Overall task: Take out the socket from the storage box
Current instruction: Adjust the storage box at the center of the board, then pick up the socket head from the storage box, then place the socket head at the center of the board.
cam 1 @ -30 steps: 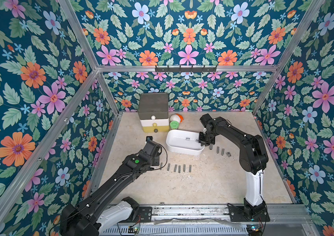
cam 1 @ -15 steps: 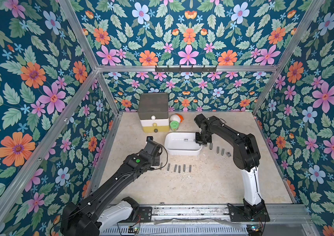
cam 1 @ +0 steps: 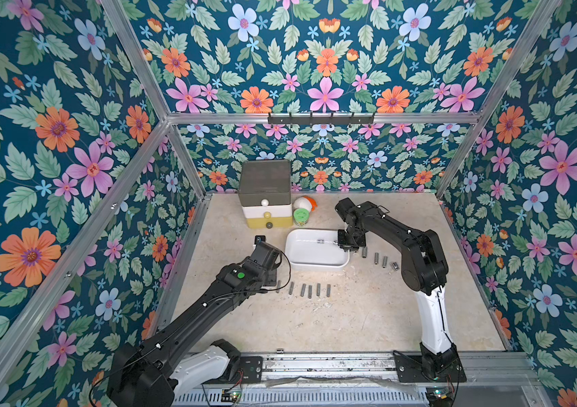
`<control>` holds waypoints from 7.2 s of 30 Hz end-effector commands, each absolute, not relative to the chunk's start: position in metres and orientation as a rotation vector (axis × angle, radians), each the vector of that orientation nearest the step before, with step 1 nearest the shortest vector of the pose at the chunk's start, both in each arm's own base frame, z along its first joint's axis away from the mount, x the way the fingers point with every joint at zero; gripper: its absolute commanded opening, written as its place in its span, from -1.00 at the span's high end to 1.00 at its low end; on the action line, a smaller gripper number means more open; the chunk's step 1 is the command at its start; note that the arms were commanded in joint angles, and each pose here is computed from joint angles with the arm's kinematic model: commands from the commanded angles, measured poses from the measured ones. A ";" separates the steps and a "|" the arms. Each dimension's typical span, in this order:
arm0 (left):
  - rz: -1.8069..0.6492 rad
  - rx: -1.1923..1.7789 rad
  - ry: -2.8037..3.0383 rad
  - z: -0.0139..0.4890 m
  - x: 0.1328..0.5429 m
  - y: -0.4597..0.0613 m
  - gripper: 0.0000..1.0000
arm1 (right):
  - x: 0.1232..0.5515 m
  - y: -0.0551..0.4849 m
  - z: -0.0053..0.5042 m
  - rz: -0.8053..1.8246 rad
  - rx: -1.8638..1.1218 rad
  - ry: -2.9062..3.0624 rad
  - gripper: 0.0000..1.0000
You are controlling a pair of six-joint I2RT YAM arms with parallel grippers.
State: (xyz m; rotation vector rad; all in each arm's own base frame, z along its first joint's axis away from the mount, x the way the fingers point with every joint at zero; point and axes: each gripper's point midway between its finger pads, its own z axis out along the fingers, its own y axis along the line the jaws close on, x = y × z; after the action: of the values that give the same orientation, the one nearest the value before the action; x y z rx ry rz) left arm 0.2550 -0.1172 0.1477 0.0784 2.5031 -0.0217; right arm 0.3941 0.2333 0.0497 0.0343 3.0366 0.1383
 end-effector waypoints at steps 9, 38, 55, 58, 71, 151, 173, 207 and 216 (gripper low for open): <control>-0.020 0.073 2.495 0.149 0.260 -0.119 -0.01 | 0.396 0.233 0.062 0.146 0.007 3.000 0.43; -0.201 0.223 2.587 0.133 0.302 -0.190 -0.01 | 0.387 0.305 0.068 0.208 -0.525 2.877 0.05; -0.156 0.166 2.576 0.137 0.277 -0.162 -0.02 | 0.357 0.299 0.014 0.054 -0.681 2.990 0.02; -0.136 0.158 2.572 0.139 0.275 -0.157 -0.02 | 0.356 0.296 0.003 0.009 -0.672 3.013 0.06; -0.129 0.126 2.547 0.142 0.271 -0.148 -0.02 | 0.368 0.305 0.043 0.080 -0.575 2.938 0.90; -0.215 0.136 2.583 0.122 0.280 -0.170 -0.01 | 0.298 0.016 0.027 -0.023 0.680 2.856 0.68; -0.210 0.137 2.589 0.119 0.278 -0.169 -0.01 | 0.293 0.018 0.018 -0.010 0.685 2.887 0.20; -0.252 0.275 2.642 0.118 0.349 -0.259 -0.15 | 0.289 0.027 0.072 0.137 0.650 2.756 0.06; -0.150 0.328 2.745 0.069 0.362 -0.297 -0.40 | 0.290 0.031 0.070 0.154 0.633 2.760 0.00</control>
State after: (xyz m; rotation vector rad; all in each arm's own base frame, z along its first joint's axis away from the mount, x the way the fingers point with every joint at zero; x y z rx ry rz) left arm 0.3676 -0.2956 0.0808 0.3085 2.7019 -0.2202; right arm 0.2906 0.0299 0.0715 0.6367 2.7546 0.1514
